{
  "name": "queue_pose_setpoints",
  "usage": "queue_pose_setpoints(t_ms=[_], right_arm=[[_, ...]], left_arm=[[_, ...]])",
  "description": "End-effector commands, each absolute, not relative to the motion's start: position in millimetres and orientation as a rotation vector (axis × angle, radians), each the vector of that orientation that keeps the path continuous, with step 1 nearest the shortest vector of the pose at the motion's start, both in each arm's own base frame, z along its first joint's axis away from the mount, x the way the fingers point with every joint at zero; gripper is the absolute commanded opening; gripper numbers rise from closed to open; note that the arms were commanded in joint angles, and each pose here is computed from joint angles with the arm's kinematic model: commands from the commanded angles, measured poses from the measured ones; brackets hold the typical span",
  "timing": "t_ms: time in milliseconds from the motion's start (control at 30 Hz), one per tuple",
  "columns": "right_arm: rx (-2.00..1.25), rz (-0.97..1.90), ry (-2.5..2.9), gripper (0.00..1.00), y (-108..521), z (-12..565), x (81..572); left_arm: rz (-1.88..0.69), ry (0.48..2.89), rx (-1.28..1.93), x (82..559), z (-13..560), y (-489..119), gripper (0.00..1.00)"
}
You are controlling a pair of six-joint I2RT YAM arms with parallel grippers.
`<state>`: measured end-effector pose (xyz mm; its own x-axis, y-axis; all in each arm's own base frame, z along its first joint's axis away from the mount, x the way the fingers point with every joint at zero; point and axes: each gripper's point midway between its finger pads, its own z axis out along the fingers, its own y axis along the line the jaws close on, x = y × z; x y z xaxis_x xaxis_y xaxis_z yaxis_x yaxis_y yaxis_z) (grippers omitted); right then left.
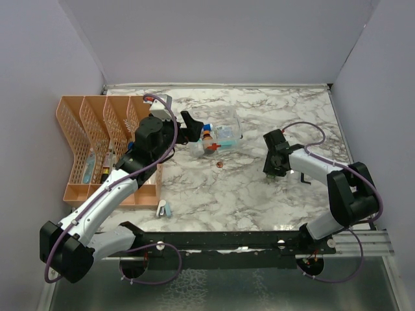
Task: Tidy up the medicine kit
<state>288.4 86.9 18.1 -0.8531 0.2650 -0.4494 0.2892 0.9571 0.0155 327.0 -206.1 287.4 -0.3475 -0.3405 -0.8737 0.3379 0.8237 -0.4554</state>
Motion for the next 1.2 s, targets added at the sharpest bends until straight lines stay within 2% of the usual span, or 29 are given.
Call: queue_pose_setpoints(t_ms=[0,333,667,867,1167], right_arm=[[0.389,-0.032,2.595,0.34,91,33,303],[0.43,0.099,2.467,0.34,108,92,334],[0.457,0.12,2.304,0.34,128,137,418],[0.465,0.141,2.308,0.34,142,125,462],[0.44,0.163,2.382,0.34,157,79,499]], left_arm=[[-0.682,1.755,-0.015,332,296,-204,0.96],[-0.635,1.732,-0.004,341,302,-202,0.96],[-0.528,1.73,-0.044,361,310,-192,0.96],[-0.516,1.766,-0.042,366,309,-193,0.96],[-0.519,1.842,-0.037,371,298,-198,0.96]])
